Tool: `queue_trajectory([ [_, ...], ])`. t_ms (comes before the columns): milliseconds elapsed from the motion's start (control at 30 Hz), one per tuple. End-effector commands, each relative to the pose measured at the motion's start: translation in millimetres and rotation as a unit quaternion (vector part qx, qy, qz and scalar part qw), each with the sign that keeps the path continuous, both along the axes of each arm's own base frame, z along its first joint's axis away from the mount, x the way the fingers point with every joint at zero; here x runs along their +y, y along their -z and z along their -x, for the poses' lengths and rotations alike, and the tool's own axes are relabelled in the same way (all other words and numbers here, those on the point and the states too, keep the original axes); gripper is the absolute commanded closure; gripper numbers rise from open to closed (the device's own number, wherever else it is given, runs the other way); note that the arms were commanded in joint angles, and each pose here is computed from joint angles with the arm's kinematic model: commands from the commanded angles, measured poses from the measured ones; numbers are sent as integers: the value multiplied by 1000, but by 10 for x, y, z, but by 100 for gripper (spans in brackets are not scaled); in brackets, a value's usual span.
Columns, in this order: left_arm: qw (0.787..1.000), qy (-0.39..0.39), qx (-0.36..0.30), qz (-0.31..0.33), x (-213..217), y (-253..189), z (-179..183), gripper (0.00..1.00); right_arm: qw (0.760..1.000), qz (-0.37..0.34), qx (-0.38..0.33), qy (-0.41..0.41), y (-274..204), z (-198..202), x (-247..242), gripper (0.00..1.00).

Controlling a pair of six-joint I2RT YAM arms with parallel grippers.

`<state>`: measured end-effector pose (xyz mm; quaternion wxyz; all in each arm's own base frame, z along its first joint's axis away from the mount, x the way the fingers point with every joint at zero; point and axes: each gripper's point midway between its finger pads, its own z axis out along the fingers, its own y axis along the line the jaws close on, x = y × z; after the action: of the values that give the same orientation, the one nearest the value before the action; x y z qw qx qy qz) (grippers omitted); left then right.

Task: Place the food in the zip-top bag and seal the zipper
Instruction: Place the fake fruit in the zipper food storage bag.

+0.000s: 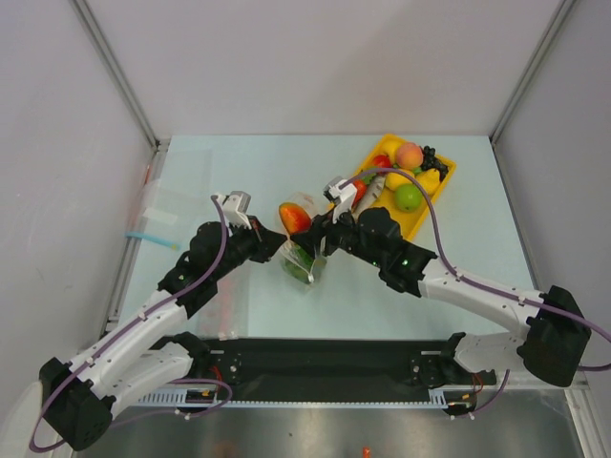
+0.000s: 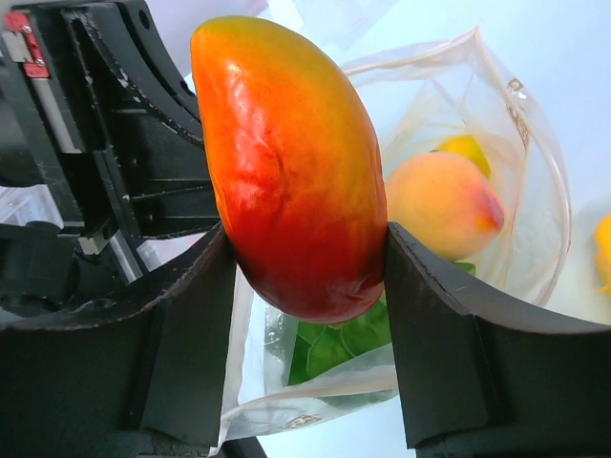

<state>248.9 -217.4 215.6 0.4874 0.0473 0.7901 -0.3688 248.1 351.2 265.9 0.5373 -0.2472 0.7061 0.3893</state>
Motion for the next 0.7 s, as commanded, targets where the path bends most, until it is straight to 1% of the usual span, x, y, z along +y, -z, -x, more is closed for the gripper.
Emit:
queue_trajectory([
  [0, 999, 2, -29, 25, -32, -233, -13, 100, 999, -21, -25, 34, -270, -78, 31, 64],
  [33, 999, 3, -26, 25, -42, -217, -21, 100, 999, -19, -24, 33, -249, -70, 43, 61],
  [67, 999, 11, -23, 26, -67, -214, -6, 100, 999, -18, -24, 34, -245, -75, 52, 50],
  [133, 999, 18, -20, 27, -97, -218, 7, 100, 999, -7, -20, 30, -226, -54, 83, 43],
  [167, 999, 16, -22, 27, -90, -223, 4, 100, 999, 2, -17, 29, -192, -39, 80, 33],
  [200, 999, 13, -23, 26, -79, -220, -4, 100, 999, 6, -18, 39, -188, -53, 66, 28],
  [233, 999, 8, -23, 25, -64, -210, -10, 100, 999, 9, -19, 42, -175, -46, 62, 20],
  [333, 999, 5, -25, 22, -46, -220, -11, 100, 998, 17, -20, 50, -159, -47, 19, 14],
  [467, 999, 2, -31, 24, -23, -263, -3, 100, 999, 12, -17, 50, -207, 0, -35, 12],
  [600, 999, -6, -35, 22, 7, -279, -12, 100, 998, 4, -25, 64, -267, 32, -157, 21],
  [633, 999, -6, -37, 23, 9, -296, -9, 100, 998, 4, -25, 66, -278, 50, -192, 26],
  [667, 999, -5, -38, 24, 9, -306, -4, 100, 998, 7, -25, 62, -276, 72, -198, 27],
])
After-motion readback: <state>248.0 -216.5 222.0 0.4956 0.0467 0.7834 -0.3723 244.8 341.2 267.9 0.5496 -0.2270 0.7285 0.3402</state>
